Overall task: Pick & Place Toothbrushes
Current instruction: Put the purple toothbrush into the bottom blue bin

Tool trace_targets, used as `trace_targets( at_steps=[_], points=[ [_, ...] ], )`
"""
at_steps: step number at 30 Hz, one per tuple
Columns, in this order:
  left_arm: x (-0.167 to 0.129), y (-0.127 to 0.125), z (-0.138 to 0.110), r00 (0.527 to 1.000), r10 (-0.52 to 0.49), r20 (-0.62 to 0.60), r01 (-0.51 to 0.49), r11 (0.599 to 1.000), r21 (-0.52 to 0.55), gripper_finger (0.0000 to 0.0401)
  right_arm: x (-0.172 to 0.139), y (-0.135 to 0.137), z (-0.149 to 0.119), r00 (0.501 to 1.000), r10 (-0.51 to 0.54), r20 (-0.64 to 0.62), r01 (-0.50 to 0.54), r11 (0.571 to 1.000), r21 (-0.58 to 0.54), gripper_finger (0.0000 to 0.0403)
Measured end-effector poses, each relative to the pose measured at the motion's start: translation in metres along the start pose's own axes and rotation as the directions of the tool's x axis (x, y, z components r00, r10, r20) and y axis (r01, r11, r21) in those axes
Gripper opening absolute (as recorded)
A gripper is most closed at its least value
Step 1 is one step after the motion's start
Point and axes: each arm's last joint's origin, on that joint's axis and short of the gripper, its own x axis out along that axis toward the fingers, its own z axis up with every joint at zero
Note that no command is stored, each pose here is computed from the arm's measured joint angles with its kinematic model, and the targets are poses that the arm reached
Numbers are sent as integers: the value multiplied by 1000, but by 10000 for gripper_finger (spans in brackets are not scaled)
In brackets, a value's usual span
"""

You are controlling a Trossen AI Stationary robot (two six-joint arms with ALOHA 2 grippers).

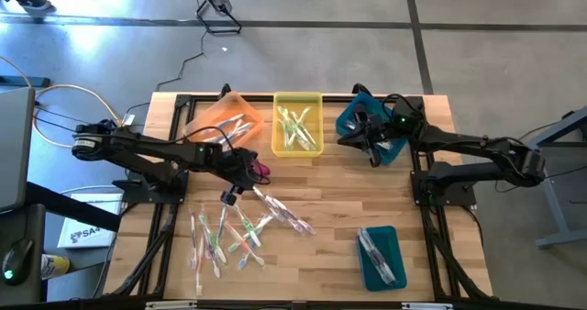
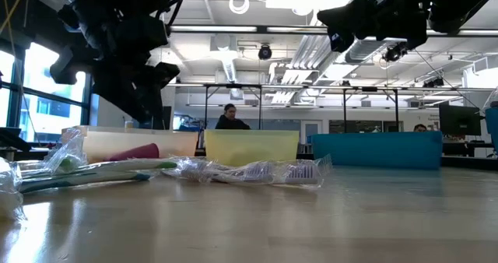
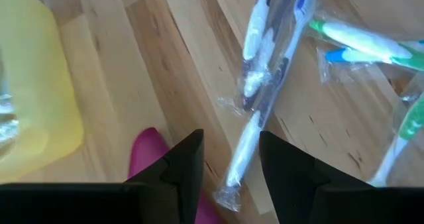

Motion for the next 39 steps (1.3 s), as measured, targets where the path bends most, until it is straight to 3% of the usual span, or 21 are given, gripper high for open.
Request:
trace_targets(
  at_steps=[14, 26, 39],
  points=[
    [53, -14, -4, 987, -147, -72, 146, 989, -13, 141, 0, 0, 0, 1000, 0, -1, 0, 1000, 1, 2],
    [56, -12, -6, 989, -102, -105, 99, 995, -32, 141, 0, 0, -1, 1000, 0, -9, 1, 1000, 13, 2],
    [65, -13, -9, 984, -120, -130, 114, 992, -60, 129, 0, 0, -5, 999, 1, -39, 1, 999, 39, 3]
  ],
)
